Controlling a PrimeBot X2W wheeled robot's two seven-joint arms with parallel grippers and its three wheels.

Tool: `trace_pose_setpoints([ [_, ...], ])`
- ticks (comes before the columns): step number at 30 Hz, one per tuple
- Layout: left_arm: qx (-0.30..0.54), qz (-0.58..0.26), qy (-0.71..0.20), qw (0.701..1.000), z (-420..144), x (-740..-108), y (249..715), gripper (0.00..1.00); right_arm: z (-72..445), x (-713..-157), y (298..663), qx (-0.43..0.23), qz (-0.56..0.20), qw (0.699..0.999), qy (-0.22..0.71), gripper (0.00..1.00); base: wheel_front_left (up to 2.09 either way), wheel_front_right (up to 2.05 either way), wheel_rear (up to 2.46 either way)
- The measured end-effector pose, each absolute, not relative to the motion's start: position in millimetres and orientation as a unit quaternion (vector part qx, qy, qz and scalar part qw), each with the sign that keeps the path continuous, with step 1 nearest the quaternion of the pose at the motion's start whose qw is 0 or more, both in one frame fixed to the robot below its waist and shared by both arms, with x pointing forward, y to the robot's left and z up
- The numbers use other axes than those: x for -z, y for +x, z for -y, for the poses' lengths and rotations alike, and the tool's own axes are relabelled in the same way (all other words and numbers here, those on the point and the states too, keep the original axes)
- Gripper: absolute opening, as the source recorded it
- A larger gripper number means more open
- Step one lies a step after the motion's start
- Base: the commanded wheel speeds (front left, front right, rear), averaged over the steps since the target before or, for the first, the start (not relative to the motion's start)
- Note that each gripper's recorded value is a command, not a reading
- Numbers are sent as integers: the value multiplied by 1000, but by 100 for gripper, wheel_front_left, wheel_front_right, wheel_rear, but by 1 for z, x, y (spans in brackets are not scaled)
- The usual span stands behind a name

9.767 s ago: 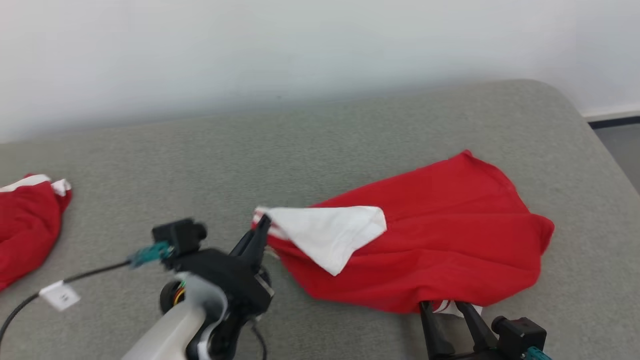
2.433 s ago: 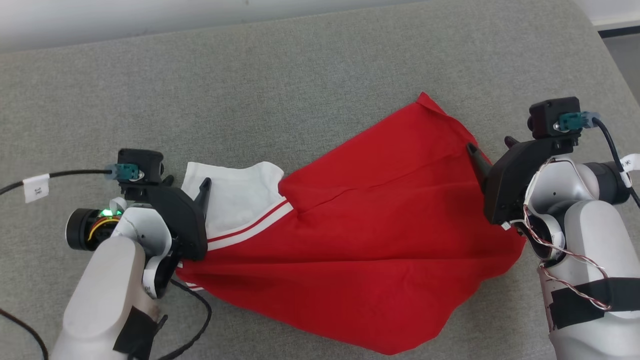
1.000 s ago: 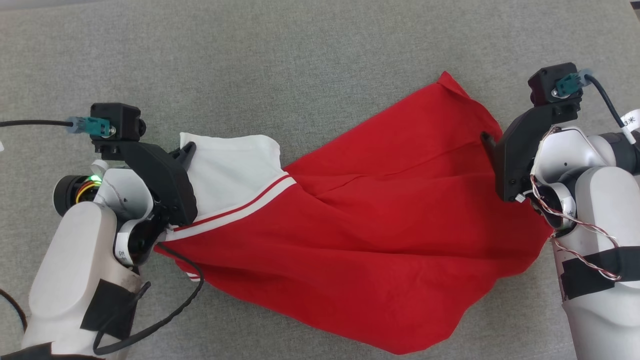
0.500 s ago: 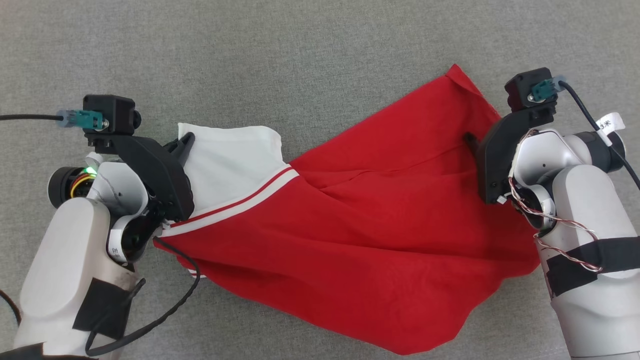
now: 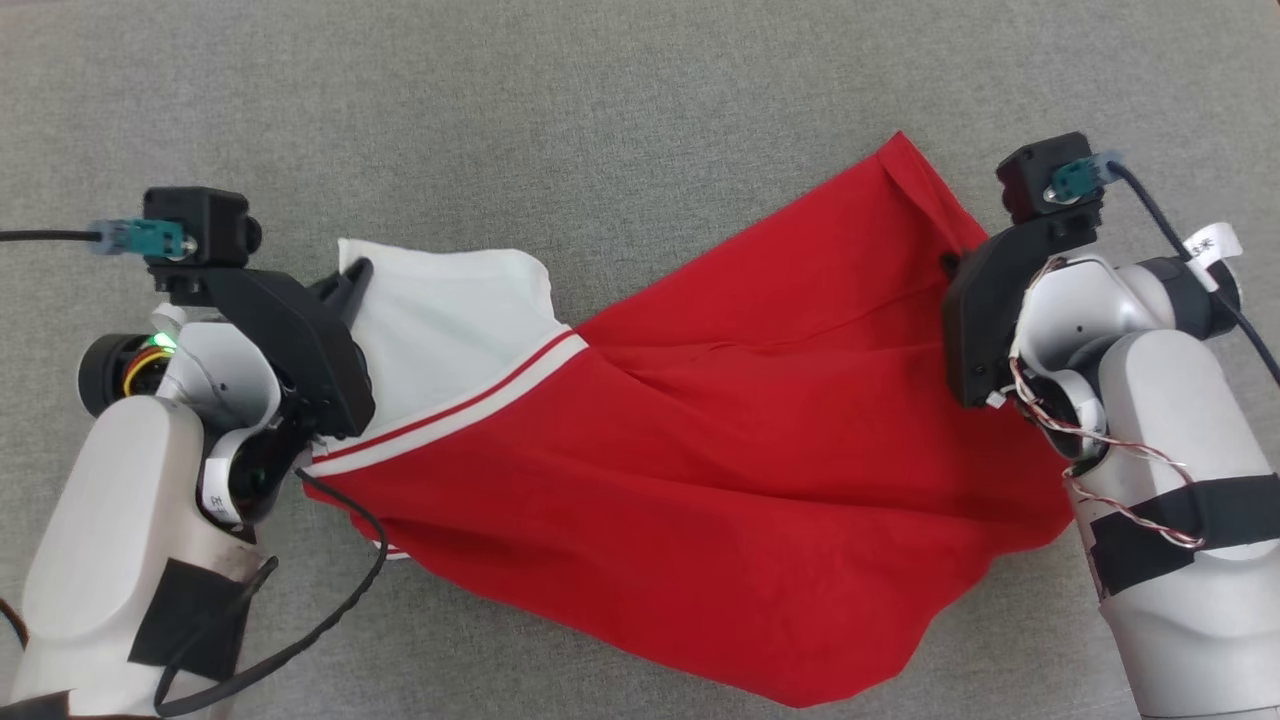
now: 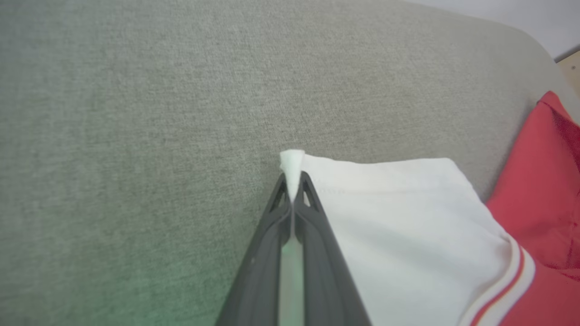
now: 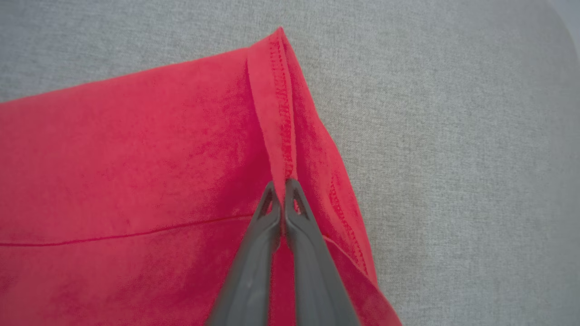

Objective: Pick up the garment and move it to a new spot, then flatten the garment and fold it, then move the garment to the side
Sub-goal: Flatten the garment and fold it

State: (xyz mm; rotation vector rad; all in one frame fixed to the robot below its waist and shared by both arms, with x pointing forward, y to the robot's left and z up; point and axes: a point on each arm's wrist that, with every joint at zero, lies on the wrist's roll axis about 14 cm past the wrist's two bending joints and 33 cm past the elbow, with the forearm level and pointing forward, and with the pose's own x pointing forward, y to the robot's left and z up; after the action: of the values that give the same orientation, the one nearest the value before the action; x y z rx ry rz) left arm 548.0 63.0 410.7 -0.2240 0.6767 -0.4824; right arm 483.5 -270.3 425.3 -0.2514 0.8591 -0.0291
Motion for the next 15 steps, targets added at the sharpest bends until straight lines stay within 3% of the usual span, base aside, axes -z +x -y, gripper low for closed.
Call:
trace_pose_setpoints([
  [6,232,-270,-148,923,-63,-441,559,0,279,-445,490,29,-378,920,-101,0,0,0,0],
  [15,244,-143,-186,941,-66,-529,578,0,264,-491,504,27,-280,958,45,0,0,0,0],
])
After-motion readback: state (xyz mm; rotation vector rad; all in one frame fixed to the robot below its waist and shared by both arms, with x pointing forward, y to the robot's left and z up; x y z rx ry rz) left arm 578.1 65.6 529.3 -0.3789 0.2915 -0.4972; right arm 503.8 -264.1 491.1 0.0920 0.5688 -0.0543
